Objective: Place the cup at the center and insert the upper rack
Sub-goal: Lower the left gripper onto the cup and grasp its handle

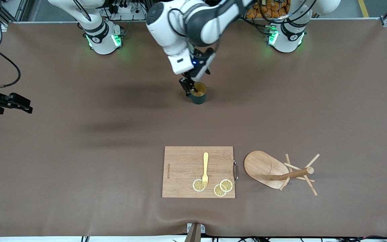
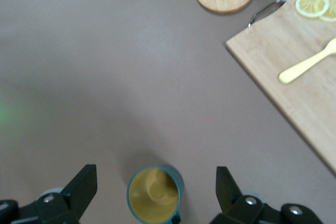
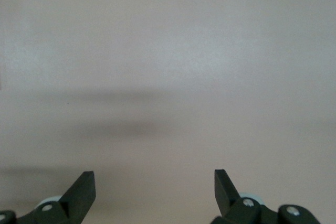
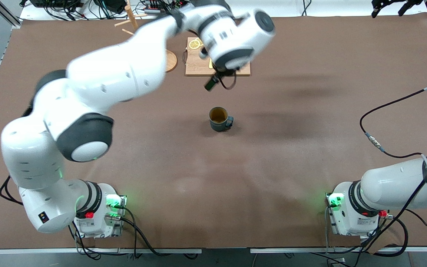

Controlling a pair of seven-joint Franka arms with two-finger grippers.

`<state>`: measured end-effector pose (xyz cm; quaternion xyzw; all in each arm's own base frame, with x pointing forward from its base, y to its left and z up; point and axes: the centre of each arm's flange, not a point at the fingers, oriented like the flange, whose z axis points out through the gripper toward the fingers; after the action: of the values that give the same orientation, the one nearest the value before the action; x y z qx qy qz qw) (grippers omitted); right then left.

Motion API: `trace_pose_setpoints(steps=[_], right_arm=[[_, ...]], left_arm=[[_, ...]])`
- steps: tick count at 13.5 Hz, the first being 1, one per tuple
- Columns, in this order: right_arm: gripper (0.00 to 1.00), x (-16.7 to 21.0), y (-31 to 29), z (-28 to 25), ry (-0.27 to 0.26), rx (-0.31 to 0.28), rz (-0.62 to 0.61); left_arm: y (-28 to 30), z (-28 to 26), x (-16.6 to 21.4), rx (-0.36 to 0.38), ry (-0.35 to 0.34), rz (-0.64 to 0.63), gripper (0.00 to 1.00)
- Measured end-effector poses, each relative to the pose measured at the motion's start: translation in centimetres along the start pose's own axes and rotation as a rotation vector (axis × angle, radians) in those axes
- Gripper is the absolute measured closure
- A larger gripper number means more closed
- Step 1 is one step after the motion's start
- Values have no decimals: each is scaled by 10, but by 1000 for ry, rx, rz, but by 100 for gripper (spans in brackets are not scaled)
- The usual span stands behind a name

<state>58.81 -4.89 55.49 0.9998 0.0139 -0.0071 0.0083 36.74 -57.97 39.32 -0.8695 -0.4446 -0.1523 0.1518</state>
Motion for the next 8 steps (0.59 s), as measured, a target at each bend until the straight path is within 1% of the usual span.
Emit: trace_pose_setpoints(steps=[3, 4, 6, 8], right_arm=[[0, 0, -5, 9, -25, 48, 6], [0, 0, -5, 10, -30, 53, 8], [0, -5, 1, 9, -59, 57, 18], [0, -7, 8, 4, -68, 57, 31]], left_arm=[[-4, 17, -61, -6, 46, 3, 0], [-8, 22, -78, -5, 57, -1, 0], [-17, 39, -116, 3, 82, 0, 0], [-20, 56, -149, -6, 113, -12, 0]])
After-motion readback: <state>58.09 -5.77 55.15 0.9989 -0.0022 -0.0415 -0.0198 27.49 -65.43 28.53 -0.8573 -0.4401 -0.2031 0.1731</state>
